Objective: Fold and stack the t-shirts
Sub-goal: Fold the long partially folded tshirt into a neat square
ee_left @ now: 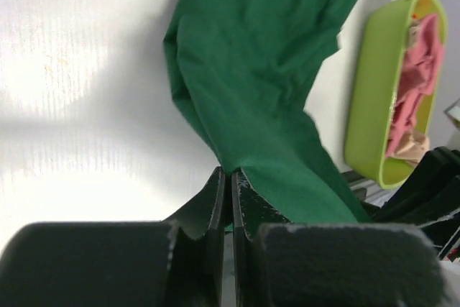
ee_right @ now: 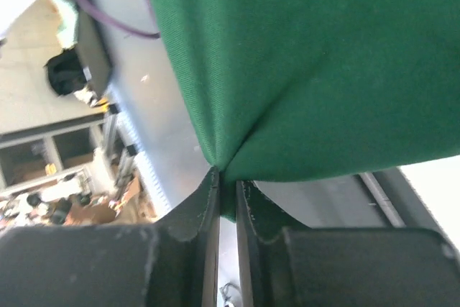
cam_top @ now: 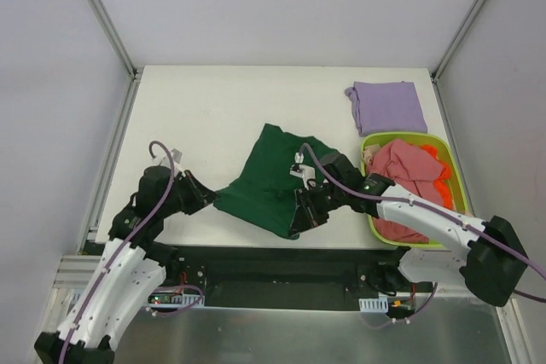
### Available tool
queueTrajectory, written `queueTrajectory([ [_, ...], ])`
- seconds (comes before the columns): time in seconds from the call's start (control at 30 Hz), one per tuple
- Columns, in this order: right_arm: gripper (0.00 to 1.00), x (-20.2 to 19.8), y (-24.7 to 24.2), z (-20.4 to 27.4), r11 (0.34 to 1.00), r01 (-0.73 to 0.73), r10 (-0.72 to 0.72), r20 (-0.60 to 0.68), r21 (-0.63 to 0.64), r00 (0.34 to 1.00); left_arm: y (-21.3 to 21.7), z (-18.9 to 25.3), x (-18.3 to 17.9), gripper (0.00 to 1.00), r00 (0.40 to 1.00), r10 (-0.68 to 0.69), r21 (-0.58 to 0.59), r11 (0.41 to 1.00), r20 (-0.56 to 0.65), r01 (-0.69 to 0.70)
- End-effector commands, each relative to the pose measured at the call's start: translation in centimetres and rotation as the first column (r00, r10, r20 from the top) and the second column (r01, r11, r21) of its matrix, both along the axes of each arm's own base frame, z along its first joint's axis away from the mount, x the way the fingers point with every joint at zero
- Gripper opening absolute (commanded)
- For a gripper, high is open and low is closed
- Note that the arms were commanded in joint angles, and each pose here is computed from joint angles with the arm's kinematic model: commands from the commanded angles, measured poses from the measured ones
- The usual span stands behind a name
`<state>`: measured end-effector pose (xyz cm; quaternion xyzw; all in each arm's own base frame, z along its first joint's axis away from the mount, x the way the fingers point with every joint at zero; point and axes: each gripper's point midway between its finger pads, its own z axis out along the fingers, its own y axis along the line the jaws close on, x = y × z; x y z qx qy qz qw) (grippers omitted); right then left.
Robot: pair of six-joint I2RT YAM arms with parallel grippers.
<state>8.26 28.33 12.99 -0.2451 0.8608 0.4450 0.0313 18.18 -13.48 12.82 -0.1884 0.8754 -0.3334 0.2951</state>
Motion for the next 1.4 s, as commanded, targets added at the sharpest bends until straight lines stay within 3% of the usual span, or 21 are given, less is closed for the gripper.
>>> queueTrajectory([
  [0.0,0.1,-4.8,-0.1,5.6,0.984,-0.105,0.128,-0.16,0.142,0.979,2.8,2.8,-0.7,0.0,0.991,0.119,0.071,0.99,0.062,-0.124],
  [0.2,0.1,-5.1,0.3,7.4,0.974,-0.101,0.133,-0.149,0.202,0.98,3.8,5.6,0.2,0.0,0.981,0.161,0.102,0.98,0.113,-0.172],
  [0.4,0.08,-3.6,0.3,7.1,0.978,-0.066,0.092,-0.129,0.198,0.987,3.2,6.3,2.7,0.0,0.983,0.159,0.127,0.977,0.09,-0.17],
  [0.63,0.07,0.9,-1.0,6.3,0.979,0.061,-0.048,-0.068,0.196,0.997,2.0,9.0,6.4,0.0,0.977,0.127,0.119,0.982,0.171,-0.148],
  [0.87,0.07,4.9,-1.9,6.1,0.966,0.149,-0.143,-0.042,0.213,0.989,-1.0,9.7,10.3,0.0,0.989,0.027,0.085,0.996,0.143,-0.039],
  [1.37,0.06,13.7,-4.7,3.6,0.919,0.361,-0.356,-0.059,0.157,0.933,-4.1,7.3,19.1,0.0,0.998,-0.008,0.113,0.994,0.059,0.001],
])
